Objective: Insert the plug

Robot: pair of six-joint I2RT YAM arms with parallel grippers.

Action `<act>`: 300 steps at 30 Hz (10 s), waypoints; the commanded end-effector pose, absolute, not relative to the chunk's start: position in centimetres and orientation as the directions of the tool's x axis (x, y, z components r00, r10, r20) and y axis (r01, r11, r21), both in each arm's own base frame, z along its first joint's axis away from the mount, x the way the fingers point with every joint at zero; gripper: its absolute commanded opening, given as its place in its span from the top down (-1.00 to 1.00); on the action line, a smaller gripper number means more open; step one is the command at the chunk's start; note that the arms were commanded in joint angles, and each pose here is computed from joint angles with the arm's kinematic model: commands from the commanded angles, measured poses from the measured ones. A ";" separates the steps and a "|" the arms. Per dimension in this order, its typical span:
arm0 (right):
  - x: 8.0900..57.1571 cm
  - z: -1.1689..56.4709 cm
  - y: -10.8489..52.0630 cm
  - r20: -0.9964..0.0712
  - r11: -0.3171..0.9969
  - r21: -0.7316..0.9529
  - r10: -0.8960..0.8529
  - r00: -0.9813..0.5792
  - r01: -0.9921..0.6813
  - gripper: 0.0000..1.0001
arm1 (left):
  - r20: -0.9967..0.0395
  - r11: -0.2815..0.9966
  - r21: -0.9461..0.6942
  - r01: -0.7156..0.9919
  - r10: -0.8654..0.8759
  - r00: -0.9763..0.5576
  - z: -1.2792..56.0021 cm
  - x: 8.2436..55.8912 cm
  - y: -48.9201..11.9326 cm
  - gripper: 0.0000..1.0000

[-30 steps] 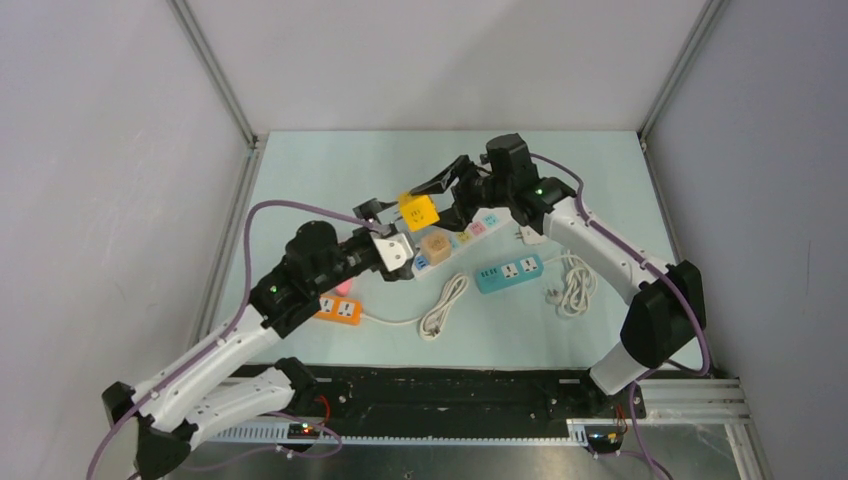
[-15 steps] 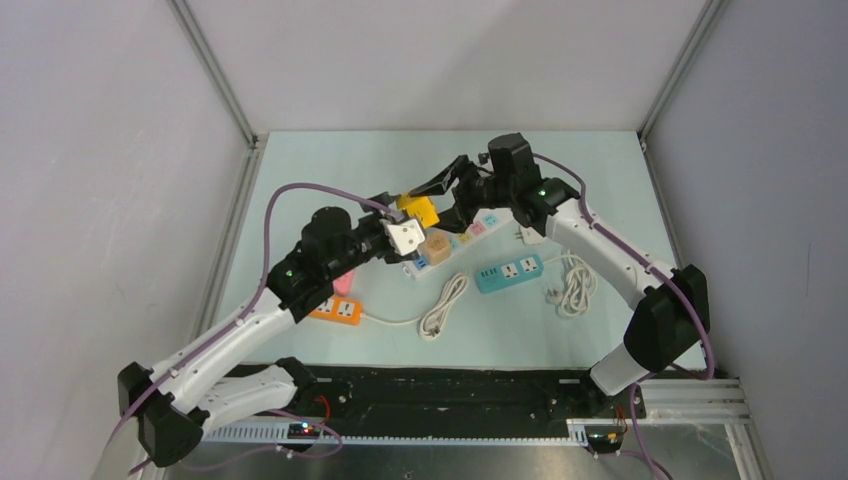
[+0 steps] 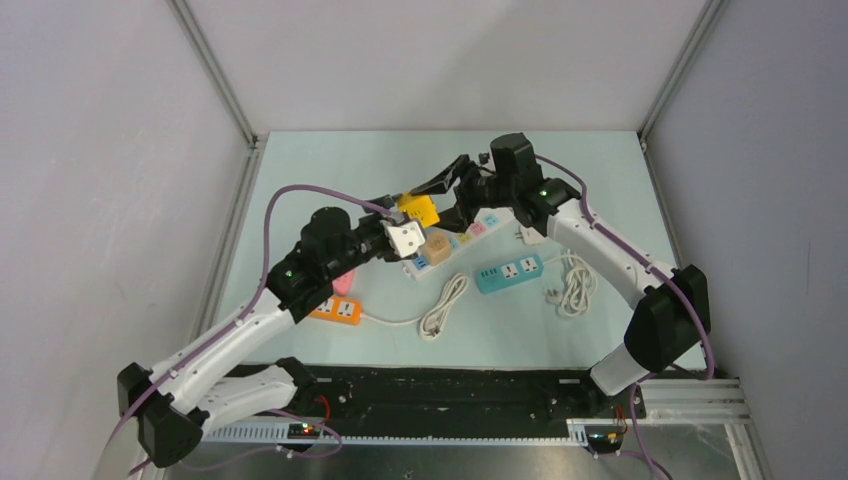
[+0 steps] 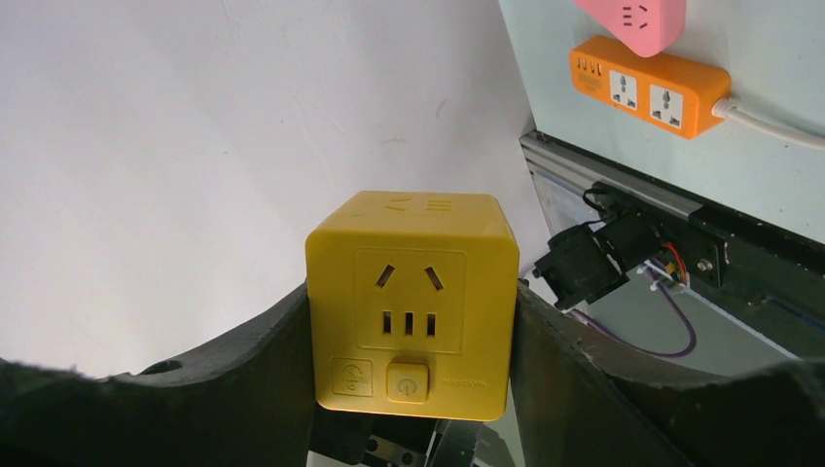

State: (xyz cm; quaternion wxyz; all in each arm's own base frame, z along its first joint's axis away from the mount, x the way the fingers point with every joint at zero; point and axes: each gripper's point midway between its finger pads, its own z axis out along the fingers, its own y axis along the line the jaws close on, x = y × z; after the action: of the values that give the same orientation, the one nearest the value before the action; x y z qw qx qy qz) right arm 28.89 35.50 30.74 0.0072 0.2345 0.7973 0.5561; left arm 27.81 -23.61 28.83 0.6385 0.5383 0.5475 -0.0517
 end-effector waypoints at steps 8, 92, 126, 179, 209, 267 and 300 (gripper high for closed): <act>27.6 35.2 35.9 0.169 0.161 0.962 0.286 -0.943 0.221 -0.52 | -0.762 0.393 0.643 0.658 0.418 0.495 32.0 26.1 -24.6 1.00; 29.3 36.3 32.0 -0.035 0.181 0.983 0.366 -0.930 0.034 -0.99 | -0.889 0.518 0.453 0.726 0.319 0.328 32.8 26.2 -23.5 1.00; 16.9 48.1 30.6 -0.977 -0.138 0.051 0.201 -0.079 -0.989 -0.99 | -0.978 -0.060 -0.164 0.985 -0.117 -0.170 45.4 15.2 -25.8 1.00; 18.5 46.9 32.6 -0.942 -0.093 0.298 0.132 -0.308 -0.950 1.00 | -0.979 0.335 -0.053 0.941 -0.205 0.018 44.6 20.8 -23.6 -0.99; 36.9 29.5 19.4 -0.878 0.919 0.201 0.015 -0.479 -0.340 1.00 | -0.942 0.804 -0.313 0.505 -0.331 -0.058 37.1 29.2 -16.3 -0.99; 39.7 8.1 24.9 -0.656 0.892 0.041 -0.316 -0.686 -0.450 1.00 | -0.855 0.766 -0.503 0.400 -0.373 -0.360 28.0 30.1 -18.1 -0.98; 38.9 11.3 25.5 -0.686 0.784 0.216 -0.303 -0.662 -0.583 1.00 | -0.843 0.755 -0.517 0.403 -0.369 -0.391 26.9 29.6 -18.3 -0.99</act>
State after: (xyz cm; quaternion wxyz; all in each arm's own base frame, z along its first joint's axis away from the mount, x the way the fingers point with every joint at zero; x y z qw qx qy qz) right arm 39.52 24.75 9.48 0.3248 -0.2171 0.9041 0.1731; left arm 29.62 -18.40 26.03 0.5413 0.0132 0.7682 -0.3415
